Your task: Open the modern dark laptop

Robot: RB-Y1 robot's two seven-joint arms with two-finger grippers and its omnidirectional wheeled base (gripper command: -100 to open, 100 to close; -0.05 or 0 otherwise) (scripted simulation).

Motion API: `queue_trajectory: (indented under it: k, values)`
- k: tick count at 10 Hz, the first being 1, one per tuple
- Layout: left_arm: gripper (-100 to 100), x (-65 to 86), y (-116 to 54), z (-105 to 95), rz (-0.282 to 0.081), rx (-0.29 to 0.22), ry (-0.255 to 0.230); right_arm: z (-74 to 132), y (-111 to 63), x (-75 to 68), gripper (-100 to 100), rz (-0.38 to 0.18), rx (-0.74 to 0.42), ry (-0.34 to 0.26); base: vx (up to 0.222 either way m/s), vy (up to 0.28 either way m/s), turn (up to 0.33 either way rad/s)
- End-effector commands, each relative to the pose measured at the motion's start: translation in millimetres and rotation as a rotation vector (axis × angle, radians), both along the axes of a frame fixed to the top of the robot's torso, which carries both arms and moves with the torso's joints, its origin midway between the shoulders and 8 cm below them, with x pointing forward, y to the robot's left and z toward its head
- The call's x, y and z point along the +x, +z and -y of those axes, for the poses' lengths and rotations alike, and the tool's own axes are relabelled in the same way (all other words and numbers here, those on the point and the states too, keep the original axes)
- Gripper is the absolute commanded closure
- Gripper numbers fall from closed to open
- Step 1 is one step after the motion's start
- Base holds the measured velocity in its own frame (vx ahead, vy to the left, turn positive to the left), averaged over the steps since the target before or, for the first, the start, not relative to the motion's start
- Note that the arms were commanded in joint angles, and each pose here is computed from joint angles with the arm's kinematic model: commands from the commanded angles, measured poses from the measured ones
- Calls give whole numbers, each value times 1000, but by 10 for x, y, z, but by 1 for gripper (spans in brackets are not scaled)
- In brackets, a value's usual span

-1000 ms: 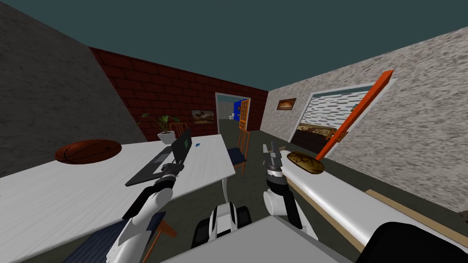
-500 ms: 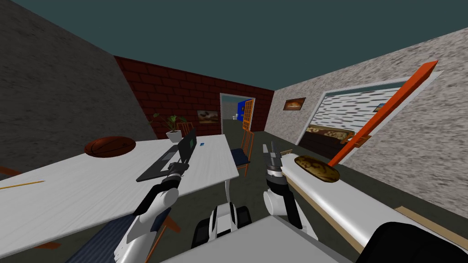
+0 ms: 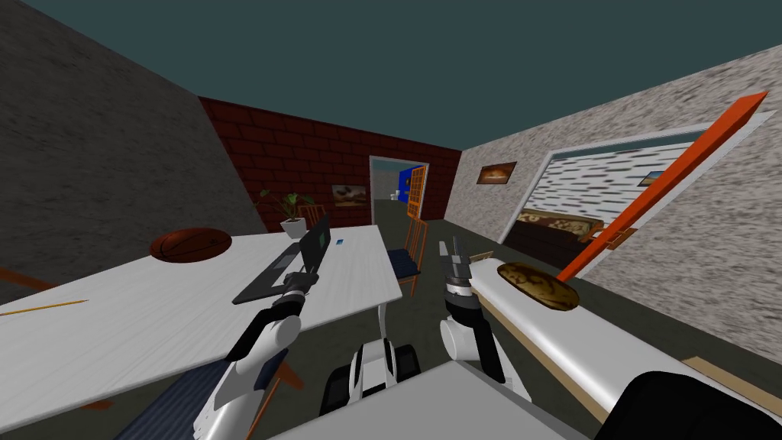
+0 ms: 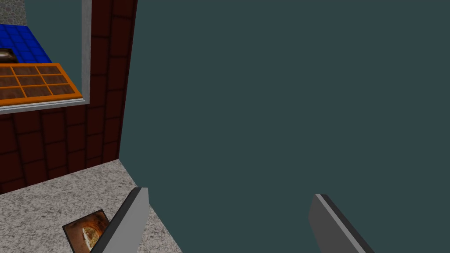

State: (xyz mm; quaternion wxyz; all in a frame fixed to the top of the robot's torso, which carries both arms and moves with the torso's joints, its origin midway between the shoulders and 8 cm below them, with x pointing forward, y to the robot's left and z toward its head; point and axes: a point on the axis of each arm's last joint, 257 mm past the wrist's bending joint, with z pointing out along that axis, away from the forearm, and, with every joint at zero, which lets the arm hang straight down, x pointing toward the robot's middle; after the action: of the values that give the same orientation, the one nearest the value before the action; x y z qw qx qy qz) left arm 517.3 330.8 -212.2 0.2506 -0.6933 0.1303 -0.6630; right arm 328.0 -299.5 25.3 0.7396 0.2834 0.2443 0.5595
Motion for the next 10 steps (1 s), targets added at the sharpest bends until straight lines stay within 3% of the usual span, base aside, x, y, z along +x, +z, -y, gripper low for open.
queue_trajectory:
  k: [1, 6, 7, 8, 9, 10]
  values:
    - [100, -32, 23, 10, 21, -105, -2, 0, 0, 0, 0, 0, 0, 0, 39, 56, 3]
    - [100, -90, 46, 38, 56, -293, -8, 0, 0, 0, 0, 0, 0, 0, 31, 55, 1]
    - [100, -79, 48, 46, 52, -269, -10, 0, 0, 0, 0, 0, 0, 0, 8, 18, -5]
    - [100, 34, 33, 202, 57, -308, -42, 0, 0, 0, 0, 0, 0, 0, -6, 4, 211]
    - [100, 34, 33, 202, 60, -326, -42, 0, 0, 0, 0, 0, 0, 0, -3, -4, 97]
    - [100, 136, 4, 349, 57, -339, -72, 0, 0, 0, 0, 0, 0, 0, -3, 2, 203]
